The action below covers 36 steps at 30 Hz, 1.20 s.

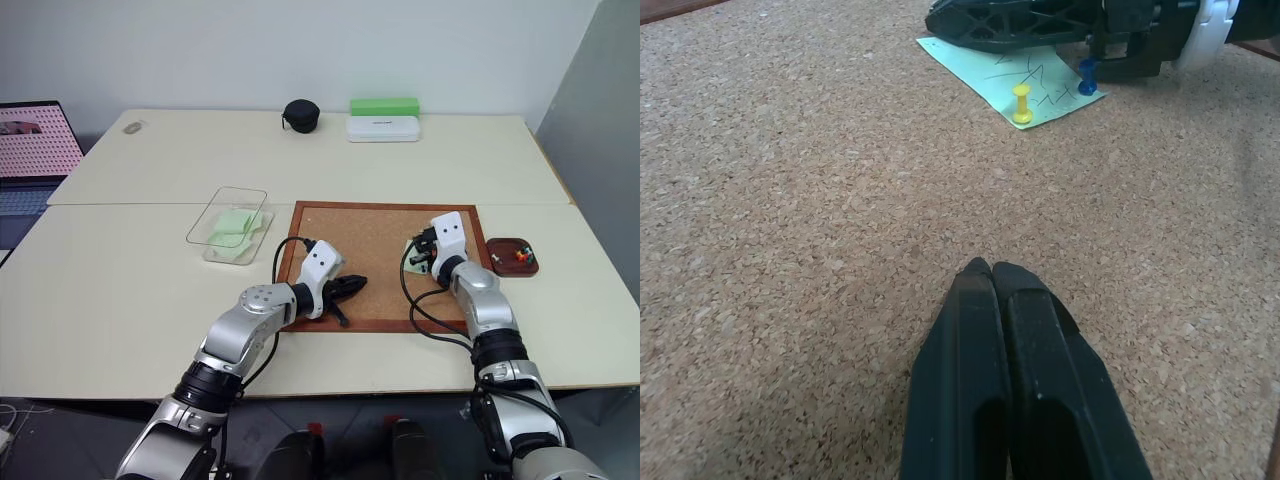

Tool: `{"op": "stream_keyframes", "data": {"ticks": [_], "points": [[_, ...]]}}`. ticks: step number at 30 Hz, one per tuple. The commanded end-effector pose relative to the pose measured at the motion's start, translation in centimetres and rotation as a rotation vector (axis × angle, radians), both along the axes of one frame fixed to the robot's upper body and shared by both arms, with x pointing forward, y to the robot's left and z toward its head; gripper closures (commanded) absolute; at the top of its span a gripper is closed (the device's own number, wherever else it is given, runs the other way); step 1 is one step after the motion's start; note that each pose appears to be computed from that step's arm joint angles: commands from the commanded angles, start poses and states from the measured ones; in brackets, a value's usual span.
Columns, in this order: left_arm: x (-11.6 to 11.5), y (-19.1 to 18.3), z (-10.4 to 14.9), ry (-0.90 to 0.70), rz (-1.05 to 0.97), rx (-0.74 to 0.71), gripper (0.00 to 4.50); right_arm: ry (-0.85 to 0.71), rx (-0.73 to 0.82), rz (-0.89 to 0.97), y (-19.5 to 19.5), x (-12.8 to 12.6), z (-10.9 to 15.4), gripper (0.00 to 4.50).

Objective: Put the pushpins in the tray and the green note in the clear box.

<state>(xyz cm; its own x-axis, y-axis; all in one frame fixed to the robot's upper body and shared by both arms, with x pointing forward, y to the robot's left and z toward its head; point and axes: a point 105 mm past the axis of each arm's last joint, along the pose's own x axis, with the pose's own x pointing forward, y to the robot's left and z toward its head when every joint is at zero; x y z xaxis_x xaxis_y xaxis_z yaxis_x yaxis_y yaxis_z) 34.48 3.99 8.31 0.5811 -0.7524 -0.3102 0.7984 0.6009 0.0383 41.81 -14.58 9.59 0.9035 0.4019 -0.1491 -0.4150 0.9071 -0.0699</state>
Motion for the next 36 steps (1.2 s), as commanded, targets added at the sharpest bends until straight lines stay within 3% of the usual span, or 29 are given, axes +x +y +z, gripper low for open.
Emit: {"op": "stream_keyframes", "data": {"ticks": [1, 10, 36], "points": [[0.1, 0.0, -0.4, 0.007, 0.004, 0.024, 4.50, -0.115, 0.030, 0.050, 0.8, 0.1, 2.8, 4.46], [0.2, -0.4, 0.0, 0.079, 0.030, -0.046, 4.50, -0.256, 0.024, 0.121, 1.7, -1.2, 5.3, 4.46], [0.4, -0.7, -0.3, 0.098, 0.018, -0.029, 4.50, -0.245, -0.057, 0.086, 0.1, -2.1, 5.2, 4.46]]}}
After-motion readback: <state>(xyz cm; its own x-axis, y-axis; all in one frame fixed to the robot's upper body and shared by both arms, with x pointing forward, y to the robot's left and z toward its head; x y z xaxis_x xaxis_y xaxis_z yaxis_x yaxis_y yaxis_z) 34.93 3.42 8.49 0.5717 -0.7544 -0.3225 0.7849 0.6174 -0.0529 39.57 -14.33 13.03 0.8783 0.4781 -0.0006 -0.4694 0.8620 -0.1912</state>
